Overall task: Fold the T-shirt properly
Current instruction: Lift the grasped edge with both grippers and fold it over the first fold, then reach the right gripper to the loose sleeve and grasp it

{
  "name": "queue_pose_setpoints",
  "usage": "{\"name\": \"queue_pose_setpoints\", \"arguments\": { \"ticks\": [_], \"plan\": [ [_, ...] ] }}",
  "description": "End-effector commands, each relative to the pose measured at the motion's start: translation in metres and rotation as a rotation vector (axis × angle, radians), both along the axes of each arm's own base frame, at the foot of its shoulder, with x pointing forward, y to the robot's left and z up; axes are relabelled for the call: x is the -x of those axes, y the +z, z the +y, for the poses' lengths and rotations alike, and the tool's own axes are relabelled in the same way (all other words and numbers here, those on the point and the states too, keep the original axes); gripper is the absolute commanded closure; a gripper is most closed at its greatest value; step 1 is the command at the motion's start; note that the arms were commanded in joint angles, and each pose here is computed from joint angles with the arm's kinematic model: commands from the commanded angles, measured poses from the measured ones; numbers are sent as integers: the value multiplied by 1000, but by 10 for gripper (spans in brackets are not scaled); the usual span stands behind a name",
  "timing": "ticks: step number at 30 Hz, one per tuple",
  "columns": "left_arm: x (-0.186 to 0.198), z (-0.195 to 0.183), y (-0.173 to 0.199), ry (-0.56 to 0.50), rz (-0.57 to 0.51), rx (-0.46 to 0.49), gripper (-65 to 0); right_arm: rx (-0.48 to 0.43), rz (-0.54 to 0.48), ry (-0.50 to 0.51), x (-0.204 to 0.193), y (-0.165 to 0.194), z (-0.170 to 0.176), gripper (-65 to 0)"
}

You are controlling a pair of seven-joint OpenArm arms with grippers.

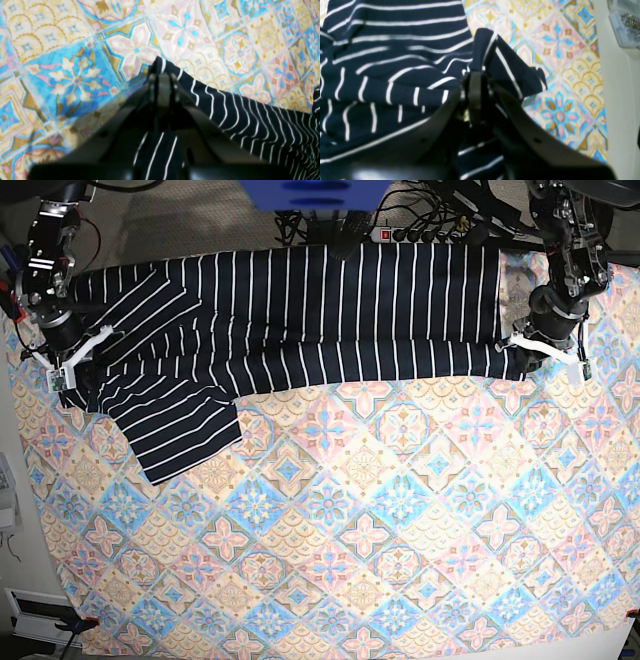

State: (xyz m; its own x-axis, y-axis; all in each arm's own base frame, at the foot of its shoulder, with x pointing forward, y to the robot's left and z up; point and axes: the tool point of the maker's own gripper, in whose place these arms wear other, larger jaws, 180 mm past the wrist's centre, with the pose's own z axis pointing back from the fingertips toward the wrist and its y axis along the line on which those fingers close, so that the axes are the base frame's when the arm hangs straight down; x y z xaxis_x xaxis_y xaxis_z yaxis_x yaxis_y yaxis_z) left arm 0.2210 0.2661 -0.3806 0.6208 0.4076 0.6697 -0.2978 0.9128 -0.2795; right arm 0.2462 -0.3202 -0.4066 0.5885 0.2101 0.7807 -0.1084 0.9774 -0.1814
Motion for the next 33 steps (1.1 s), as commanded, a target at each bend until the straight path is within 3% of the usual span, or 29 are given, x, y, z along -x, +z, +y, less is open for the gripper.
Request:
{"name": "queue_pose_setpoints", "arguments": {
  "ticks": [1, 23, 33],
  "plan": [
    [-3, 4, 10, -7, -31, -22, 0, 15, -54, 3, -9, 16, -7, -2],
    [18, 25, 9, 1, -4, -62, 0, 37, -13, -40, 18, 11, -25, -1],
    [34, -4, -27, -63, 129, 16, 0, 37, 2, -41, 24, 7, -25, -1]
  ]
}}
